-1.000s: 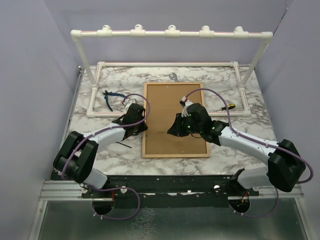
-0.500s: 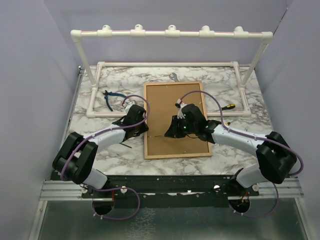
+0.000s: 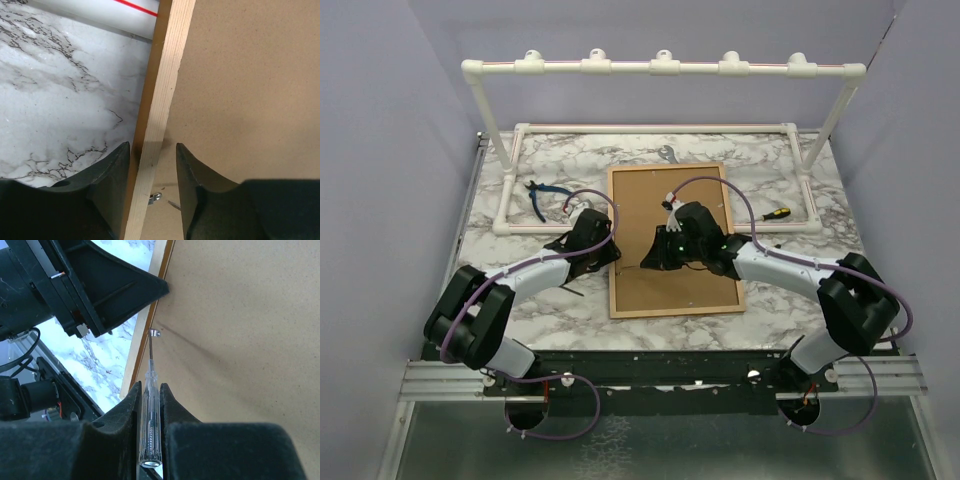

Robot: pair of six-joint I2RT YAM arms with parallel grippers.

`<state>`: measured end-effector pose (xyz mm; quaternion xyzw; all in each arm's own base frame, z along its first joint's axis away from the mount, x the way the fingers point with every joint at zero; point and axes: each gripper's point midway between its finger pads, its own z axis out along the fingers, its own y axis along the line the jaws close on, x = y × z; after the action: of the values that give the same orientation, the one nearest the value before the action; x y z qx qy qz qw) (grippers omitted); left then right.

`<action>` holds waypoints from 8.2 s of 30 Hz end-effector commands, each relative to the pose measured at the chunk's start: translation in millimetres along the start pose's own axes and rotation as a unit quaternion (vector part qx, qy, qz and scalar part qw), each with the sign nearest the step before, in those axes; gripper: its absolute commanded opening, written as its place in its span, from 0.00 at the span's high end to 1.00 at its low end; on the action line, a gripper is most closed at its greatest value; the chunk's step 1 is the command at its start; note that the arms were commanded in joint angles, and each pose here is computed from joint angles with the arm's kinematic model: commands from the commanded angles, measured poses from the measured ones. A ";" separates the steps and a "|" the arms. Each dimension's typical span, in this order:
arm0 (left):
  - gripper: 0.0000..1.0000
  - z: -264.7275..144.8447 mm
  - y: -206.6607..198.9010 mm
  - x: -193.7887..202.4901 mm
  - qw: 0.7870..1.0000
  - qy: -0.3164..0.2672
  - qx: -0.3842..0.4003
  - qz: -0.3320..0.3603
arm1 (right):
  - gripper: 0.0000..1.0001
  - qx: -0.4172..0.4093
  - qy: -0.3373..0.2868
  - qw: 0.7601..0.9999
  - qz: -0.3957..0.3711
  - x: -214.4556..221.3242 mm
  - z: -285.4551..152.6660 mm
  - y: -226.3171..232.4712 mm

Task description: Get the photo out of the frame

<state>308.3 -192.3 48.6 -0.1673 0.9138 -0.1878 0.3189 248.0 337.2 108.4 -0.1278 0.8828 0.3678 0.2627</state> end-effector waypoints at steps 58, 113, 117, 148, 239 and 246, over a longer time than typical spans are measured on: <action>0.83 -7.3 -8.5 -17.8 0.999 -0.026 0.008 0.044 | 0.99 -0.003 0.022 0.999 -0.026 -1.4 -13.7 18.3; 0.61 23.8 -14.7 -53.4 0.995 -0.030 0.006 0.097 | 0.99 0.032 -0.019 0.995 -0.094 -144.1 70.2 -37.9; 0.63 24.7 -11.6 -52.0 0.995 -0.030 0.002 0.100 | 0.99 0.026 -0.014 0.995 -0.095 -141.5 75.2 -39.0; 0.90 24.9 12.9 -32.4 0.992 -0.015 -0.022 0.125 | 0.99 0.070 -0.033 0.995 -0.063 -165.8 85.0 -78.9; 0.48 80.9 -9.6 -139.7 0.989 -0.127 0.003 0.074 | 0.99 0.198 -0.149 0.969 -0.023 -202.0 20.0 -113.2; 0.57 79.8 -8.3 -142.4 0.988 -0.132 0.000 0.078 | 0.99 0.214 -0.163 0.963 -0.019 -206.4 20.4 -120.3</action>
<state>462.3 -156.3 64.9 -0.1299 0.8752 -0.1360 0.4456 465.3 278.8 138.0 -0.0381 0.8890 0.1965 0.4119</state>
